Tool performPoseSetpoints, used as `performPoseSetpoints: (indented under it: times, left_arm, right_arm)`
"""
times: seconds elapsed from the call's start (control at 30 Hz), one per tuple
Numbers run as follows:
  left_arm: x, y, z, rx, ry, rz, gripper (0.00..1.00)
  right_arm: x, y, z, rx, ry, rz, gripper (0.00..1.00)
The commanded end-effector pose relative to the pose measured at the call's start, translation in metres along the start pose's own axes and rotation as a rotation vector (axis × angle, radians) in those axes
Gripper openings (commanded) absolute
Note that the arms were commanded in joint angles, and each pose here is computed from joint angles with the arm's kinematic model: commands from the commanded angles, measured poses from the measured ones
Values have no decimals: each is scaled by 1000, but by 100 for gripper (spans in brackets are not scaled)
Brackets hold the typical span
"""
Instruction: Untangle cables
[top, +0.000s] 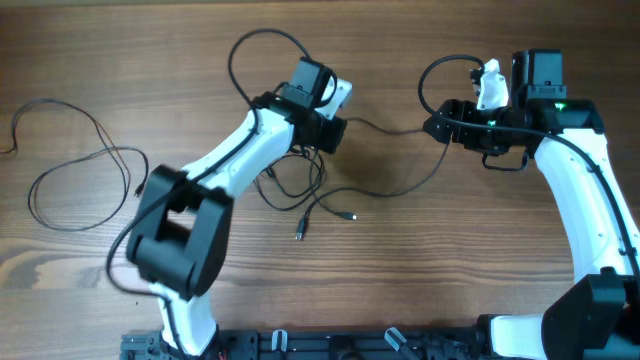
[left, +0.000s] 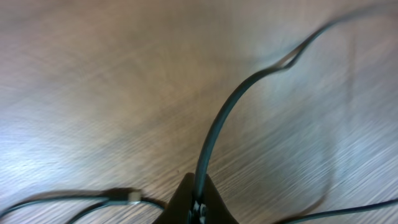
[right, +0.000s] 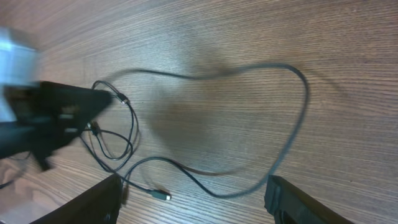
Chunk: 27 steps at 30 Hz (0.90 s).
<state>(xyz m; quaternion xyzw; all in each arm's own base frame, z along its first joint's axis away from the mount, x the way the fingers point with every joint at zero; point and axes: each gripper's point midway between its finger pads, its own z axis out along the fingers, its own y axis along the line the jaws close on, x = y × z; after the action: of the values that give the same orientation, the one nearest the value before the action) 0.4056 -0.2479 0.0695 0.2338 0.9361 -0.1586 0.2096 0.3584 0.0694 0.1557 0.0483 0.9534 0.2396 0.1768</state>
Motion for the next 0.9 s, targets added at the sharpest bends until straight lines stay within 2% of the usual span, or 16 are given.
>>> performPoseSetpoints:
  times: [0.0, 0.07, 0.23, 0.4, 0.6, 0.73, 0.87]
  left_arm:
    - [-71, -20, -128, -6, -340, -111, 4]
    - [-81, -31, -182, 21, -454, -135, 4]
    - [-89, -54, -330, 57, -801, -78, 4]
    - [-77, -34, -456, 8, -1146, -129, 4]
    - [-50, 7, -554, -133, -1443, -239, 4]
    - [-33, 22, -609, -271, -1609, -232, 4]
    - [-20, 66, -636, -522, -1613, -268, 4]
  right_arm:
    - [-4, 0, -6, 21, -22, -30, 76]
    - [-2, -4, -7, 44, -17, -25, 76]
    - [0, -10, -7, 74, -9, -19, 76]
    - [0, -10, -7, 73, -10, -18, 76]
    - [-1, -9, -7, 73, -12, -18, 76]
    - [1, -10, -7, 74, -5, -14, 76]
    - [5, -11, -6, 76, 8, -8, 76]
